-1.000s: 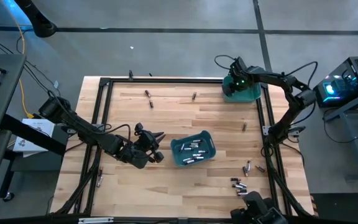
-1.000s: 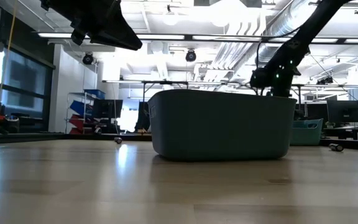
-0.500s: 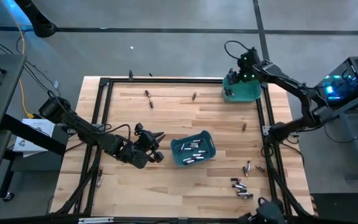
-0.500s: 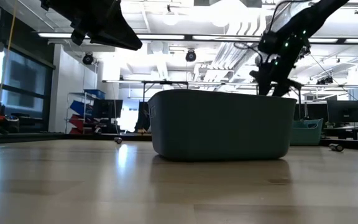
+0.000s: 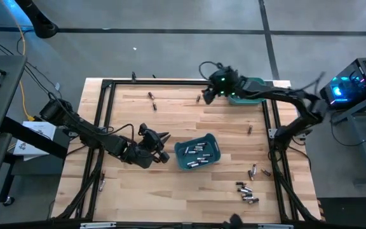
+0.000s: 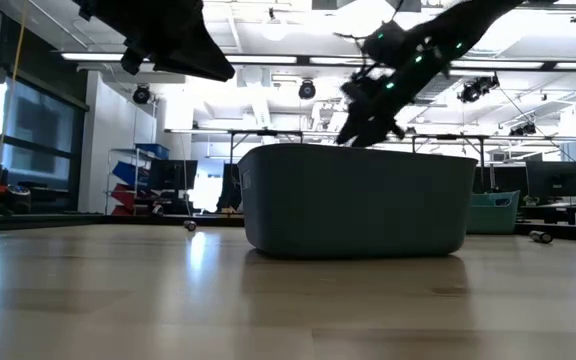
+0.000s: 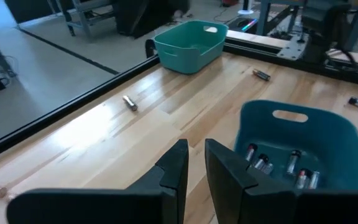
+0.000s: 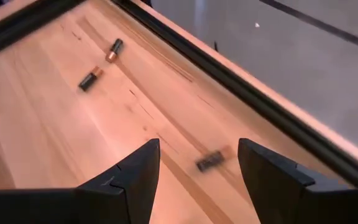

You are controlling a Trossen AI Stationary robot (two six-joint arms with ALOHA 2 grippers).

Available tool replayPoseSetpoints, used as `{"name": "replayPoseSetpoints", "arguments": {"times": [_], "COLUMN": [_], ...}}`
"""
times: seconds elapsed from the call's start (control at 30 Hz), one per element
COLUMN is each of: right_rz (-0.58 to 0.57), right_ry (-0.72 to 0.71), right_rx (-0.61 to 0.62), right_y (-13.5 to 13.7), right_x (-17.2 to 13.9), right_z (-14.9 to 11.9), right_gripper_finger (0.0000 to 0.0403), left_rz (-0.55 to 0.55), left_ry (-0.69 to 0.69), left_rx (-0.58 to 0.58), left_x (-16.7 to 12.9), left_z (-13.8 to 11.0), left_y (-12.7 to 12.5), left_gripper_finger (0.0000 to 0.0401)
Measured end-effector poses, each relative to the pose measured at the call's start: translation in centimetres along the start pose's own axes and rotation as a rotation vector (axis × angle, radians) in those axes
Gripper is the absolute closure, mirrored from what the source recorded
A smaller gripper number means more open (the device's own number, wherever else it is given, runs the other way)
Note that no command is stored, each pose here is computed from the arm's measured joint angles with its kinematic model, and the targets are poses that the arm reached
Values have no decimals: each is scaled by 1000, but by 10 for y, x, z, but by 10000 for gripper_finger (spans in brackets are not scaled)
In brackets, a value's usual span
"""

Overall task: Sort batteries
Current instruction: Put the black battery into the green bin

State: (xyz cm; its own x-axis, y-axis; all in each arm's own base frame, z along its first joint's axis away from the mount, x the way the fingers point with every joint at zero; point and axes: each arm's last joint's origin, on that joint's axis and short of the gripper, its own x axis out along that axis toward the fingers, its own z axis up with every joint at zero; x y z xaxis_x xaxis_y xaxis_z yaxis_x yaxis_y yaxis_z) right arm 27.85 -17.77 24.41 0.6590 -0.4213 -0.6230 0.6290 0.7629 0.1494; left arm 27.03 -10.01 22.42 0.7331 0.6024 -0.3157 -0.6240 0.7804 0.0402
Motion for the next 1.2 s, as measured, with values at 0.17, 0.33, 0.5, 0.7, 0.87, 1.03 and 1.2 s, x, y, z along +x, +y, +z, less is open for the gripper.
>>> {"name": "replayPoseSetpoints", "arguments": {"times": [0.17,0.33,0.5,0.7,0.87,1.03,1.2], "right_rz": [-39,-70,-232,-214,-214,-237,-227], "right_ry": [82,144,246,332,376,433,457], "right_rx": [110,127,118,142,136,124,114], "right_y": [-6,-6,-6,-6,-4,-5,-4], "right_x": [45,84,113,140,147,145,143], "right_z": [-13,-12,-9,-12,-19,-24,-26], "right_gripper_finger": [191,168,147,146,146,146,147], "left_rz": [-26,-27,-27,-46,-49,-51,-52], "left_ry": [7,8,8,19,20,20,20], "left_rx": [-6,-6,-14,-14,-14,-14,-14], "left_x": [2,2,2,2,2,1,1], "left_z": [2,2,2,1,1,1,1], "left_y": [0,0,0,-1,-1,-2,-2], "left_gripper_finger": [355,355,355,355,355,355,355]}}
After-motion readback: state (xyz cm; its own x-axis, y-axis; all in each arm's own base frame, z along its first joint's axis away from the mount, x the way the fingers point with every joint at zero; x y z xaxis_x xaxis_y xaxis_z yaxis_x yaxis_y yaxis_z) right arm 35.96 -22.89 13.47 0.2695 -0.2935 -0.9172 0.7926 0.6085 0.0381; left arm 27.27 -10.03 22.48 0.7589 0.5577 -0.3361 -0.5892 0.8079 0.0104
